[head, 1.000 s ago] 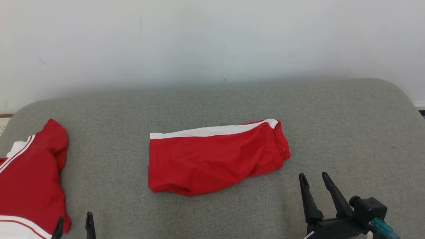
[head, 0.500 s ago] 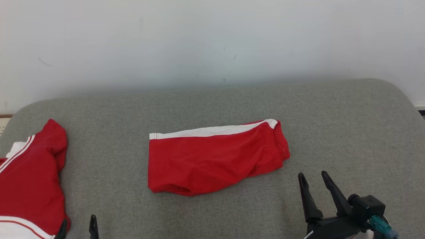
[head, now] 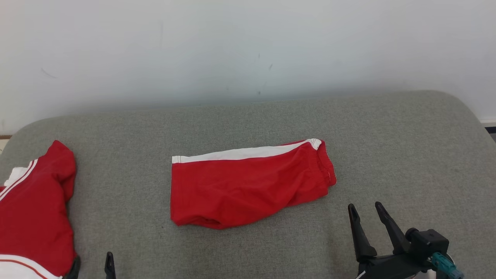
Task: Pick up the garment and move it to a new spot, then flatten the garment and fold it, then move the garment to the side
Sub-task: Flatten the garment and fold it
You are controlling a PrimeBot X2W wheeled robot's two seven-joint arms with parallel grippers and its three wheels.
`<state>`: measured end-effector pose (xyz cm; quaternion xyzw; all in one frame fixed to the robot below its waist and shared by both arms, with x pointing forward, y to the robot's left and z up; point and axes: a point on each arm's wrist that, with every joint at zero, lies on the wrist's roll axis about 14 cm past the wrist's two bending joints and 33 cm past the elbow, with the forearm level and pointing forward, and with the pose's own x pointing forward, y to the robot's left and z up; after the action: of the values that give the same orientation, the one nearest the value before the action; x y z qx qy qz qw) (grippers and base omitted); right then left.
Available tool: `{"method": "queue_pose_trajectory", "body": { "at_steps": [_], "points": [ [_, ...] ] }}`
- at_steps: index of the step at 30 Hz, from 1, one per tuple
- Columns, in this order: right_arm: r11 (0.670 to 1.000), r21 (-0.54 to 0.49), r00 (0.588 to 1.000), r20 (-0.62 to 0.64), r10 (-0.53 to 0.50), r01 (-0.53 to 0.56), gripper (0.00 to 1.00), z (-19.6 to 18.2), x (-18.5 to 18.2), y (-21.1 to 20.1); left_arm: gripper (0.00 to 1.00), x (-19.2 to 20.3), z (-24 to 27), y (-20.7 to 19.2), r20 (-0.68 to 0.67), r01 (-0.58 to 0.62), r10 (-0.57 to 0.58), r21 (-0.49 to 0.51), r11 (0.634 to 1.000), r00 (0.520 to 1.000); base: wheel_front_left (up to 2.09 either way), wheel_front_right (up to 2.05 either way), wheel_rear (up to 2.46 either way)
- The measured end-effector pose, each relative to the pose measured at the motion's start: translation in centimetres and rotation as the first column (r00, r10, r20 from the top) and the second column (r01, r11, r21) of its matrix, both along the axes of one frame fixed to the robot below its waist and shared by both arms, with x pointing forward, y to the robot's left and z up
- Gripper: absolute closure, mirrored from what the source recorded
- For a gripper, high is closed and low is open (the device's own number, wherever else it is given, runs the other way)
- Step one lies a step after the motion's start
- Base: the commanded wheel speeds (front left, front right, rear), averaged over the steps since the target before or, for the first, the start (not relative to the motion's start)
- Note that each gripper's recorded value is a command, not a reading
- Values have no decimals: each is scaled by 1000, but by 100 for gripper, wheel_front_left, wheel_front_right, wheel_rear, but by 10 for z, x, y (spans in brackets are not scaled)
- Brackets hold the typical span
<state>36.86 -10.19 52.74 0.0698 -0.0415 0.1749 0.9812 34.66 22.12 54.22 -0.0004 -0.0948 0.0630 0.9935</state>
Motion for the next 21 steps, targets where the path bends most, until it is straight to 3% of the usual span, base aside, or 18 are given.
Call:
{"method": "queue_pose_trajectory", "body": {
  "at_steps": [21],
  "points": [
    [1000,-25,1000,-21,-1,0,0,-3,9,-1,0,-1,-3,-4,-8,9,-9,-13,1000,1000,0,0,0]
  ]
}}
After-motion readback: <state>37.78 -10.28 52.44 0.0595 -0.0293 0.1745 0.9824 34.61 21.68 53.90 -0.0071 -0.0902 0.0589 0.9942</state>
